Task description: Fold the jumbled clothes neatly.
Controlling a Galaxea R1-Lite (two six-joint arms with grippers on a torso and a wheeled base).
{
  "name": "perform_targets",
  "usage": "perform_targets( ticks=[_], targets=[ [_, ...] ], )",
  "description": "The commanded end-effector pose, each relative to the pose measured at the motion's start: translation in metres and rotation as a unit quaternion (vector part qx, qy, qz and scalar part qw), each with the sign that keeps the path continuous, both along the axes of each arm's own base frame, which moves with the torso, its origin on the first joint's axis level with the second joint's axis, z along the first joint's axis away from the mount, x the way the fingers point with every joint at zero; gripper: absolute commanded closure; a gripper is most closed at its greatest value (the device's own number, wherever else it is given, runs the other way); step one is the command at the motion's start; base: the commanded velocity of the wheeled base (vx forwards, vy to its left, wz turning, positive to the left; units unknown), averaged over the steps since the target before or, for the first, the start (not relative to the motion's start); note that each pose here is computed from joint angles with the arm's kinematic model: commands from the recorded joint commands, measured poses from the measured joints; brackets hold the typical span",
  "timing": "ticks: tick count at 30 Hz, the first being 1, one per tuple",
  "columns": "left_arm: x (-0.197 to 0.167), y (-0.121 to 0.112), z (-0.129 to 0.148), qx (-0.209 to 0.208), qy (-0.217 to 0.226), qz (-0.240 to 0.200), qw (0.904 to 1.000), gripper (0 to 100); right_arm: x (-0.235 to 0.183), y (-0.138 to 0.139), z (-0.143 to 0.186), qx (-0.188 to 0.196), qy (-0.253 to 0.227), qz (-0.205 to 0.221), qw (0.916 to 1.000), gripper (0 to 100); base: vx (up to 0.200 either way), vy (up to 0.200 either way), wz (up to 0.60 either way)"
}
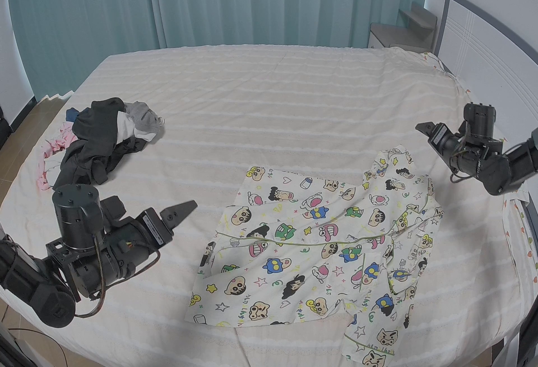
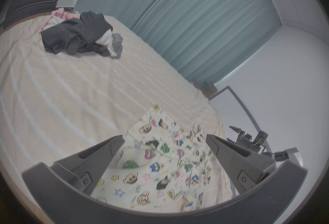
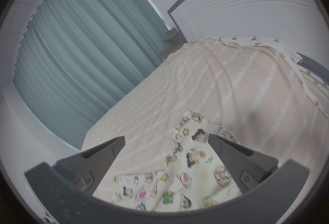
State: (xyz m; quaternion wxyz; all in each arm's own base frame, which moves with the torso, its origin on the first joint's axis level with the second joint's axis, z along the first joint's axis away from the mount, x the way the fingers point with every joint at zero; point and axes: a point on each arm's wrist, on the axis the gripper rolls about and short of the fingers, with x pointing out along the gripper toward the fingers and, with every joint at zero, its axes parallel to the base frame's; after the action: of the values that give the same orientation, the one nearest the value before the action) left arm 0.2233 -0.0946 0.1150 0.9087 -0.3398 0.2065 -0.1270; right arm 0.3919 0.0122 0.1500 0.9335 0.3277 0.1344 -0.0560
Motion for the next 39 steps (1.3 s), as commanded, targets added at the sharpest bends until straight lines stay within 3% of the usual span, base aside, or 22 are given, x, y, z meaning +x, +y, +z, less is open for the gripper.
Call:
perform_targets(
  ticks=[1, 6, 9, 12, 13, 18, 22, 27, 34, 39],
  targets=[
    [-0.04, -0.02, -0.067, 0.077, 0.211, -0.192, 0.9552, 0, -0.222, -0.004, -0.03, -0.077, 0.021, 0.119, 0.9896, 0, 0.0, 0.0, 0.0],
    [-0.03, -0.026, -0.102, 0.092, 0.256, -0.193, 0.9427, 0, -0.217, -0.006, -0.037, -0.071, 0.037, 0.141, 0.9869, 0, 0.0, 0.0, 0.0],
    [-0.025, -0.029, -0.117, 0.099, 0.243, -0.179, 0.9482, 0, -0.215, -0.006, -0.042, -0.071, 0.051, 0.146, 0.9854, 0, 0.0, 0.0, 0.0],
    [-0.026, -0.031, -0.123, 0.104, 0.242, -0.18, 0.9478, 0, -0.215, -0.006, -0.045, -0.072, 0.057, 0.148, 0.9848, 0, 0.0, 0.0, 0.0],
    [-0.032, -0.034, -0.136, 0.118, 0.252, -0.185, 0.9427, 0, -0.215, -0.005, -0.046, -0.073, 0.06, 0.149, 0.9842, 0, 0.0, 0.0, 0.0],
    [-0.037, -0.033, -0.151, 0.173, 0.251, -0.176, 0.9361, 0, -0.217, -0.005, -0.044, -0.075, 0.055, 0.15, 0.9843, 0, 0.0, 0.0, 0.0],
    [-0.039, -0.032, -0.154, 0.195, 0.251, -0.174, 0.9321, 0, -0.219, -0.004, -0.048, -0.074, 0.063, 0.153, 0.9834, 0, 0.0, 0.0, 0.0],
    [-0.033, -0.032, -0.152, 0.21, 0.235, -0.137, 0.9392, 0, -0.22, -0.004, -0.048, -0.074, 0.064, 0.153, 0.9834, 0, 0.0, 0.0, 0.0],
    [-0.031, -0.028, -0.15, 0.221, 0.227, -0.118, 0.9411, 0, -0.22, -0.003, -0.049, -0.074, 0.067, 0.156, 0.9827, 0, 0.0, 0.0, 0.0],
    [-0.029, -0.022, -0.151, 0.262, 0.215, -0.103, 0.9351, 0, -0.221, -0.003, -0.051, -0.076, 0.072, 0.158, 0.9819, 0, 0.0, 0.0, 0.0]
  ],
)
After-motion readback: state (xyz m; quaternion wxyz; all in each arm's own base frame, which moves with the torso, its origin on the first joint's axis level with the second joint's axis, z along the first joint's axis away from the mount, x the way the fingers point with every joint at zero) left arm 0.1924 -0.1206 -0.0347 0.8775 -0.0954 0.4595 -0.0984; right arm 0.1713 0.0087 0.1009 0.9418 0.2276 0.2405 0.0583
